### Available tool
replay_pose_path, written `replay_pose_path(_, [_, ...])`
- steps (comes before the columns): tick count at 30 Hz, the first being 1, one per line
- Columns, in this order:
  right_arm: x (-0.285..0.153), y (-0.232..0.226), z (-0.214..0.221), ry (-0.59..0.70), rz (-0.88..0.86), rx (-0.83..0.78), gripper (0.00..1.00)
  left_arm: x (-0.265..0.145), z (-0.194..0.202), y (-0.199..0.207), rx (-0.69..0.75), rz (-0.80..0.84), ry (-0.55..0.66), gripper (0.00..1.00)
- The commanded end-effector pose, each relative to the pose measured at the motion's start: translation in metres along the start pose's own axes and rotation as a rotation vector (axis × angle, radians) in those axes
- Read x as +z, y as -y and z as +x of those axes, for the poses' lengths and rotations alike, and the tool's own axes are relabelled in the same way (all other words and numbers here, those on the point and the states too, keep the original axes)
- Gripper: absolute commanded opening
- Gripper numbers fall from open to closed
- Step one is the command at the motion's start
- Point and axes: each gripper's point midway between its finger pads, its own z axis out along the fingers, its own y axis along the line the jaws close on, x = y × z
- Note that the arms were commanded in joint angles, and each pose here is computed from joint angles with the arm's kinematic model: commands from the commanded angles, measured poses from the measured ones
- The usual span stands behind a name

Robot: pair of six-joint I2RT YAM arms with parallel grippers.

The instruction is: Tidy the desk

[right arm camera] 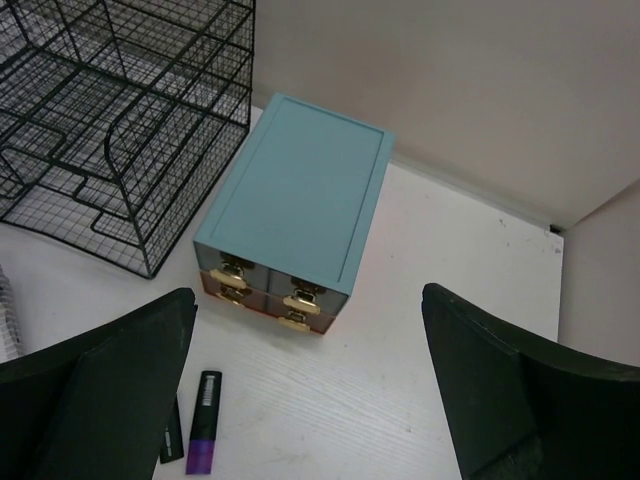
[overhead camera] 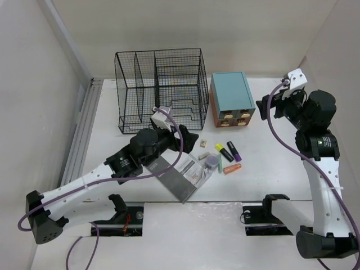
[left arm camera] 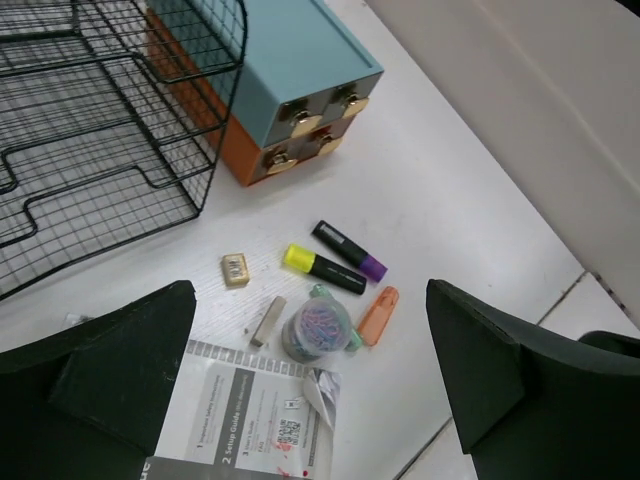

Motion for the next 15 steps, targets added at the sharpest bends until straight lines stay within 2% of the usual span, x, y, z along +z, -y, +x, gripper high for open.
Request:
replay_pose_path(1, [-0.003,-0.009,0.005,0.004,-0.026,0.025,0.99,-0.009,-0.022,-0.008,-0.006,-0.069,0.077,1.0])
replay_pose_path(7, [-0.01,-0.016,0.004,0.064,-0.038,0.016,0.99,-0.016,-0.014,-0.007,-0.007,-0.04,0.073,1.0])
replay_pose_path(15, [-0.004,-0.021,0.017,0.025,-0.07,0.031,0.99,-0.014,0.001,-0.002,-0.011,0.005,0.036,1.0])
